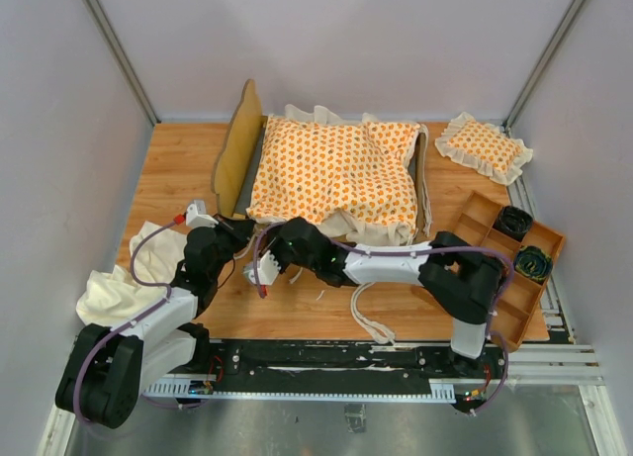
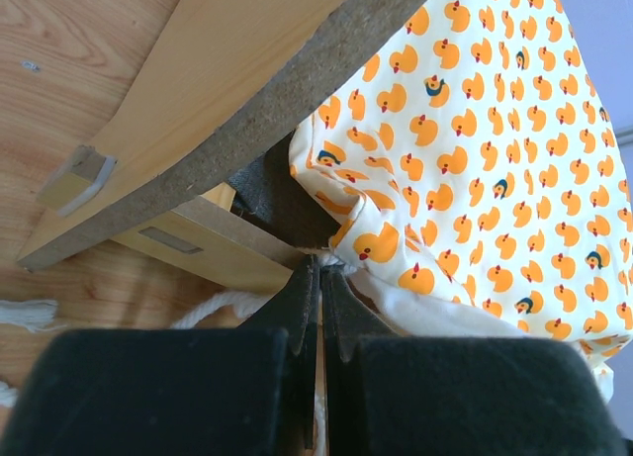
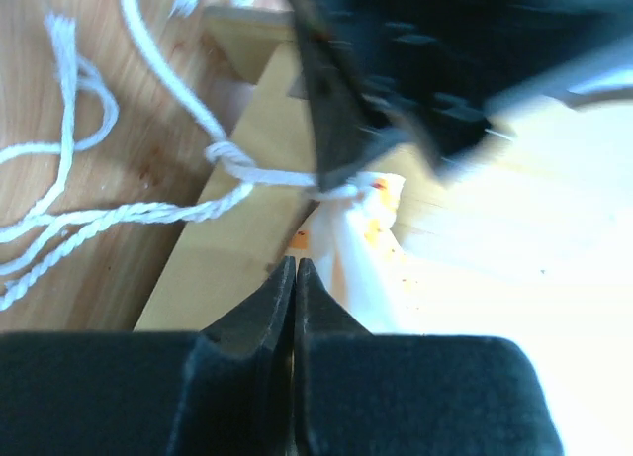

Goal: Set up the pet bed
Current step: Adjust the mattress on the bed frame.

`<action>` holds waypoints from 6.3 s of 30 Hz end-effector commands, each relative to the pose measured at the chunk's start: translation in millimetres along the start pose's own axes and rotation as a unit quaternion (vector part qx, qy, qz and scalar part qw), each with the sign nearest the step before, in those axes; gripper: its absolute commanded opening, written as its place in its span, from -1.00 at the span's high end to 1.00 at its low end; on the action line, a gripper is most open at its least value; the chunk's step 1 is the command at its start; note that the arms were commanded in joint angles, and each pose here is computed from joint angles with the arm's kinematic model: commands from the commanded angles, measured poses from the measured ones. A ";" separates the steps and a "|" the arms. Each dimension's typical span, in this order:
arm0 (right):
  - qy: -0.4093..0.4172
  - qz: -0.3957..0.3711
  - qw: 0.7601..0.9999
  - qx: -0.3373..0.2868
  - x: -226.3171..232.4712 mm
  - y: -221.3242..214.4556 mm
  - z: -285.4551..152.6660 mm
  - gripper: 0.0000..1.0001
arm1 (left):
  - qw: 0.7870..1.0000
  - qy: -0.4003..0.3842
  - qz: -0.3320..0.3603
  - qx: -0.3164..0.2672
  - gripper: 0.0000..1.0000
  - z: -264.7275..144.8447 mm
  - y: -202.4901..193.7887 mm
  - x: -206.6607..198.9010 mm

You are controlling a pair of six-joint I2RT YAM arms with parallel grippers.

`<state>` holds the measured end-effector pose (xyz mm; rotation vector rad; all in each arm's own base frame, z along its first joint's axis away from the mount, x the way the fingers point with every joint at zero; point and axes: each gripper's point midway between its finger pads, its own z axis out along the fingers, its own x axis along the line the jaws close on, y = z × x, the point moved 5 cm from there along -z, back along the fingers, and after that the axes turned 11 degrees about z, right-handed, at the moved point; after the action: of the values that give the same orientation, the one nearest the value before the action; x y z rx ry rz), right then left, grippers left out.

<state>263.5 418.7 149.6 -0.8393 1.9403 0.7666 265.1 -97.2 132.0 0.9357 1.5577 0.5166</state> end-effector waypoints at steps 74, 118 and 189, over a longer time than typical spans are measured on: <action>-0.125 0.448 0.876 0.130 8.1 -61.2 -110.3 0.98 | 0.992 -0.089 -0.003 0.094 0.88 -23.6 -18.9 -26.6; -0.260 0.760 0.569 0.176 74.5 -90.2 -155.1 0.41 | 0.985 0.148 0.088 -0.004 0.99 -11.2 23.3 25.3; 0.018 0.494 0.868 0.045 51.7 -12.5 -197.6 0.08 | 0.987 -0.078 0.138 -0.003 -0.08 -50.4 68.8 -63.2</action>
<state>160.9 214.4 199.6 0.7160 2.3567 1.2159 238.5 -73.3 222.1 1.1285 1.4645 0.7856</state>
